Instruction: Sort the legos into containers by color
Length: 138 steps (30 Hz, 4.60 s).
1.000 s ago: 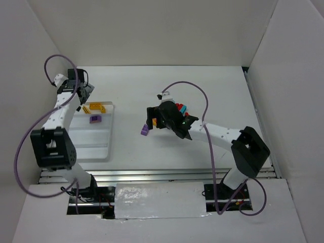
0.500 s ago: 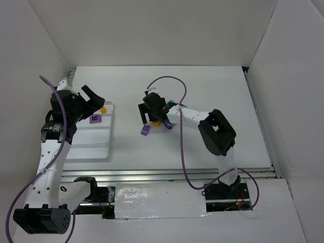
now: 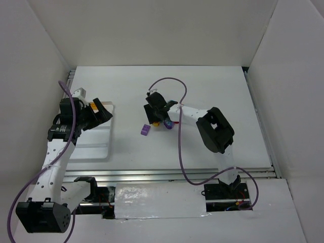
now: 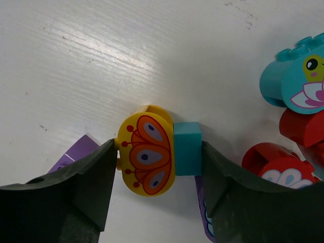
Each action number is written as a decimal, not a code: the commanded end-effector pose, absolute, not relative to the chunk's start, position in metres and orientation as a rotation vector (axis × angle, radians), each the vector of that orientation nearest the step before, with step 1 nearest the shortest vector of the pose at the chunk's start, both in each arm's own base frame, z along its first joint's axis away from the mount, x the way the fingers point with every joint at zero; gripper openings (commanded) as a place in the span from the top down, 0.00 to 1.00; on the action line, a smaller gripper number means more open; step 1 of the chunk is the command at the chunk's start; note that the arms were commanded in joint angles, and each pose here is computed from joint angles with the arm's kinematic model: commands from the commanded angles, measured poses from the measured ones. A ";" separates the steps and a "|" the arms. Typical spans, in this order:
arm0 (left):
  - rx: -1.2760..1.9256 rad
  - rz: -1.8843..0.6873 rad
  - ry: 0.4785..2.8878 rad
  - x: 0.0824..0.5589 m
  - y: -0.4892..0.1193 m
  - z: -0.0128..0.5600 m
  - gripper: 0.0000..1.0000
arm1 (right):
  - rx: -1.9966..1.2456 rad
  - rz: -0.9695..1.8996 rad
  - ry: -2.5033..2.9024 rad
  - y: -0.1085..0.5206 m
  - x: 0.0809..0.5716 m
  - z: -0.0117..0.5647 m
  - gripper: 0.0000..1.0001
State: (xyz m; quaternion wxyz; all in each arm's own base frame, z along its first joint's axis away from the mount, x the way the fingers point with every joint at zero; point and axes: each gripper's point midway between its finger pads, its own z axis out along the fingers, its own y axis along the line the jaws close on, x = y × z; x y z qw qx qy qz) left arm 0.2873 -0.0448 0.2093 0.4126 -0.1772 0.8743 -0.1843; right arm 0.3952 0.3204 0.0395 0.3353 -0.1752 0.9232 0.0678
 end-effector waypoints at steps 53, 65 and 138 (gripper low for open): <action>0.194 -1.541 2.042 0.254 -0.233 0.255 1.00 | -0.472 0.685 1.754 0.370 0.273 0.262 0.06; 0.453 -1.408 1.995 0.241 -0.224 0.275 1.00 | -0.840 1.268 1.638 0.302 0.194 0.284 0.00; -1.504 0.335 1.953 0.439 0.182 0.117 0.48 | -0.133 1.124 1.956 0.248 0.309 0.222 1.00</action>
